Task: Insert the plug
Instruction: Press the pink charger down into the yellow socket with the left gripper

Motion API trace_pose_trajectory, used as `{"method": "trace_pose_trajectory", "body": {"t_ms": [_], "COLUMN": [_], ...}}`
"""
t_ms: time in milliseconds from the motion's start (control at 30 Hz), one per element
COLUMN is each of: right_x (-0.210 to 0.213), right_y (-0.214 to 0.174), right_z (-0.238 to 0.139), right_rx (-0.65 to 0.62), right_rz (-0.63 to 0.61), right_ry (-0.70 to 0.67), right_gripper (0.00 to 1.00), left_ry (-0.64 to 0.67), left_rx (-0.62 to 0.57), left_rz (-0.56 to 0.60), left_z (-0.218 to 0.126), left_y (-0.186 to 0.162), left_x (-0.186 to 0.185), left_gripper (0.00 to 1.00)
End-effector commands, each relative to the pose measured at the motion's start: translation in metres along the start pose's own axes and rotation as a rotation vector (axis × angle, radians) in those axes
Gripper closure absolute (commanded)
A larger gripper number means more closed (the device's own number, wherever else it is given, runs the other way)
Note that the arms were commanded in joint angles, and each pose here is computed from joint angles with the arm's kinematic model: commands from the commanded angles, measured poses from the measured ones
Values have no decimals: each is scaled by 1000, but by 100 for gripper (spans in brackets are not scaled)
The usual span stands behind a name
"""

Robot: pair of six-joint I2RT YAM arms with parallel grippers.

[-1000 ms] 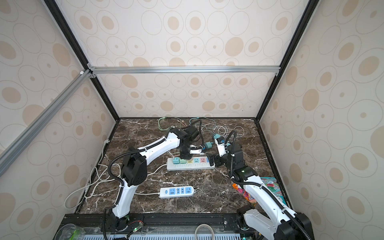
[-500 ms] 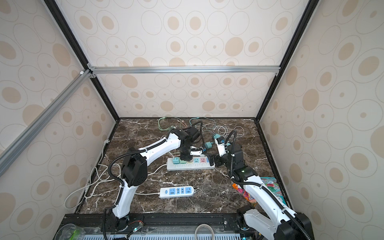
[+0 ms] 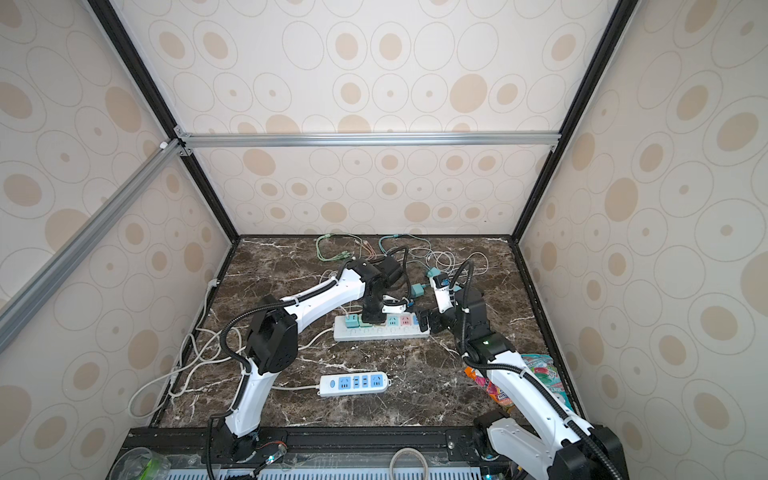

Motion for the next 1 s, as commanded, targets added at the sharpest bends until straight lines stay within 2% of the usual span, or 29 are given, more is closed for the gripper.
{"method": "trace_pose_trajectory", "body": {"t_ms": [0,100,367,533,667,800,867,967], "right_x": [-1,-1,-1,-1,-2,-2,-3,-4], "right_y": [4,3,5,5,5,7,7,7], "right_z": [-3,-2,-1,-2,-1,-1,0,1], "right_rx": [-33,-31,-28,-29,-29,-36,-35,-32], "right_rz": [-21,-19,-21,-23,-17,-4,7,23], "right_ry": [-9,-9,-7,-9,-14,-14,-20,-31], "right_gripper": [0,0,0,0,0,0,0,0], "left_ry": [-73,-71,-171,-235,-156,-96,-74,-26], "left_rx": [122,127,86,81,137,95,65,29], "left_rz": [5,12,12,-12,-52,-43,-36,-49], "left_z": [15,24,57,78,89,75,63,41], "left_y": [-16,-16,-8,-21,-32,-25,-18,-8], "left_x": [-13,-13,-9,-18,-12,-1,6,20], "left_gripper": [100,100,100,100,100,99,88,59]}}
Point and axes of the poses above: each gripper's point midway between its finger pads, its own z axis out along the fingers, its own x axis along the line the jaws close on, y = z × x, the point moved 5 cm from there along -z, back along the fingers, and after that the axes turned 3 degrees about z, right-handed, at the moved point
